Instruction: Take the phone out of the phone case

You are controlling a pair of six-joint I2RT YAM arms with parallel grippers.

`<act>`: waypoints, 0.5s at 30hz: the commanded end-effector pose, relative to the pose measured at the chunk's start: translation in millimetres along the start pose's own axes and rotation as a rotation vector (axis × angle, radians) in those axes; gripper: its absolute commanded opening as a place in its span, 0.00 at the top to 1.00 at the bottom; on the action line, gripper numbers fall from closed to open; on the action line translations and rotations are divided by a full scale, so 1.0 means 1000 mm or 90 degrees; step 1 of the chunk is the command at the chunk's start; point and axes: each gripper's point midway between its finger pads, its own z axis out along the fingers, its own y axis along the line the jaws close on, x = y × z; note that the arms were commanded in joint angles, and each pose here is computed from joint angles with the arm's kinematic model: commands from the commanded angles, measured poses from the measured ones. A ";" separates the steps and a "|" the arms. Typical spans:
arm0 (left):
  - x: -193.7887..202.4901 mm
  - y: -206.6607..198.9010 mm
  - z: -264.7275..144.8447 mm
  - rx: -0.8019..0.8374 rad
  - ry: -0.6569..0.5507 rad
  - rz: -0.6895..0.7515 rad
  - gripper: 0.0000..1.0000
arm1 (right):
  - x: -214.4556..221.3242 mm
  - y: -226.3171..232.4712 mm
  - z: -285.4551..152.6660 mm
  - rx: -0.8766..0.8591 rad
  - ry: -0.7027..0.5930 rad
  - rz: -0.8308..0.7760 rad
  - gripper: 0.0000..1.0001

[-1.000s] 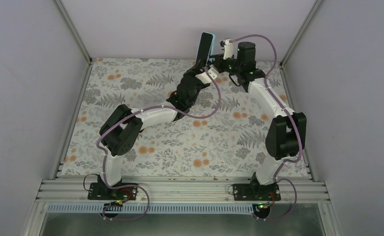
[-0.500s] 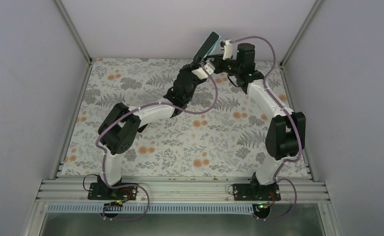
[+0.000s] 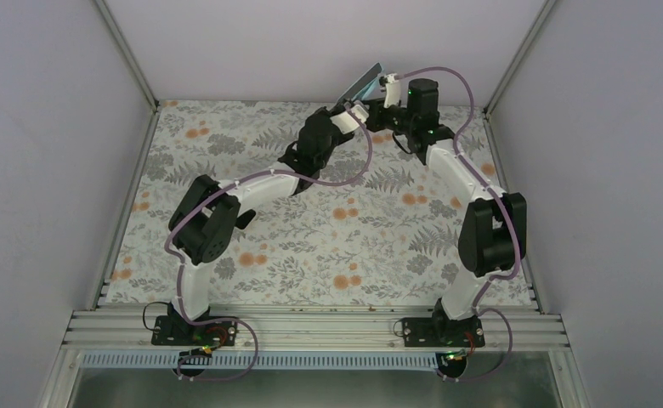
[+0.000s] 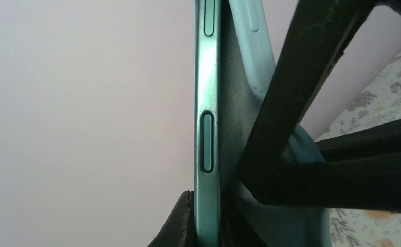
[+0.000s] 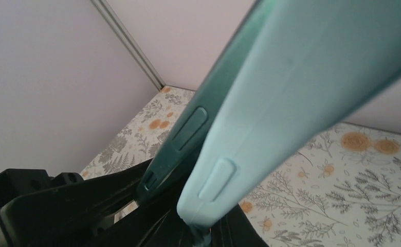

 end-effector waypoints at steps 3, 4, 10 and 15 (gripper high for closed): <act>-0.003 0.124 0.000 -0.179 -0.007 -0.088 0.98 | 0.074 0.020 -0.003 -0.083 0.172 0.062 0.97; -0.004 0.125 0.000 -0.172 -0.008 -0.093 0.98 | 0.072 0.010 -0.005 -0.068 0.168 0.064 0.97; 0.001 0.133 0.000 -0.137 -0.002 -0.107 0.98 | 0.068 -0.041 -0.020 0.020 0.168 0.042 0.97; 0.007 0.142 -0.005 -0.136 0.002 -0.097 0.98 | 0.057 -0.081 -0.045 0.099 0.137 0.025 0.97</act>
